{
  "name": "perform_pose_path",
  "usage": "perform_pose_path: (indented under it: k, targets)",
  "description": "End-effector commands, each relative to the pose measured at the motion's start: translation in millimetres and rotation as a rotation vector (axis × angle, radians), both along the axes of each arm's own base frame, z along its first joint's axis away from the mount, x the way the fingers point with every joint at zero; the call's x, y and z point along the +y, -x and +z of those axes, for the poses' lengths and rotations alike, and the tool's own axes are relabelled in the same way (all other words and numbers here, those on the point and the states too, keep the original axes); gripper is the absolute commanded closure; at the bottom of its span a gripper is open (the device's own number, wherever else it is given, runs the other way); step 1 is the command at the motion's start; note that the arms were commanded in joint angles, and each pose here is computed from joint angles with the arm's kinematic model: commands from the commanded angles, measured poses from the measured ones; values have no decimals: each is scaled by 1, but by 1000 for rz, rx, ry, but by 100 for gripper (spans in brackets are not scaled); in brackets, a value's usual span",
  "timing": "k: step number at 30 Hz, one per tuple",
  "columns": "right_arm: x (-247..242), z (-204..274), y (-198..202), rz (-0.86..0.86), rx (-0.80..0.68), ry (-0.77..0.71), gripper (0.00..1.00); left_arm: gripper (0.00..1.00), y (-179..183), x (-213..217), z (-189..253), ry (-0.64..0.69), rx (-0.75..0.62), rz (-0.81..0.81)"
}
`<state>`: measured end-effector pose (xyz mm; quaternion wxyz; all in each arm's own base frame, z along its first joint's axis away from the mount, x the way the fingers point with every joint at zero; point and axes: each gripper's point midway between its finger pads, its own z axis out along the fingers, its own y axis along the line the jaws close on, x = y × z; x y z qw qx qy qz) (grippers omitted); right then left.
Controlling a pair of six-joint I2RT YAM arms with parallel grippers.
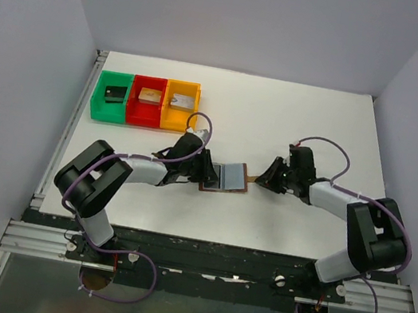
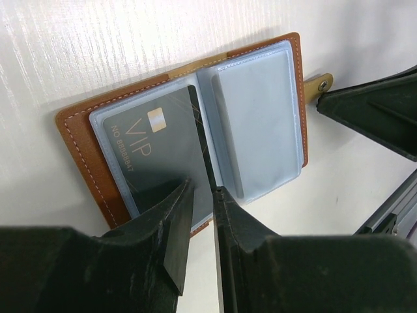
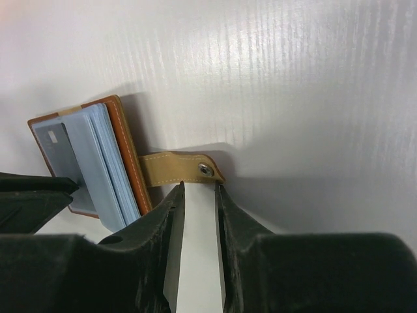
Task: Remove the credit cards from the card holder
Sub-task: Remove the credit card from the card holder.
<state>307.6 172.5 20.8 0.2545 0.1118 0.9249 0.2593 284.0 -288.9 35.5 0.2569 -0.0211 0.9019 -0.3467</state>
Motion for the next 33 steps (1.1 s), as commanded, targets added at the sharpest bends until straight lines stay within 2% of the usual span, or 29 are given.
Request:
perform_pose_path:
  k: [1,11,18,27,33]
  targets:
    - [-7,8,7,-24,-22,-8,67,62,4,14,-19,-91,36,3]
    - [2,86,3,36,-192,-70,64,58,0,6,2,-67,-10,-36]
    - [52,135,7,254,-297,-204,61,55,-3,0,26,-34,-66,-59]
    - [90,136,1,365,-293,-235,55,51,-2,4,57,0,-128,-43]
    - [108,110,-6,372,-210,-303,52,53,-3,18,42,-48,-126,18]
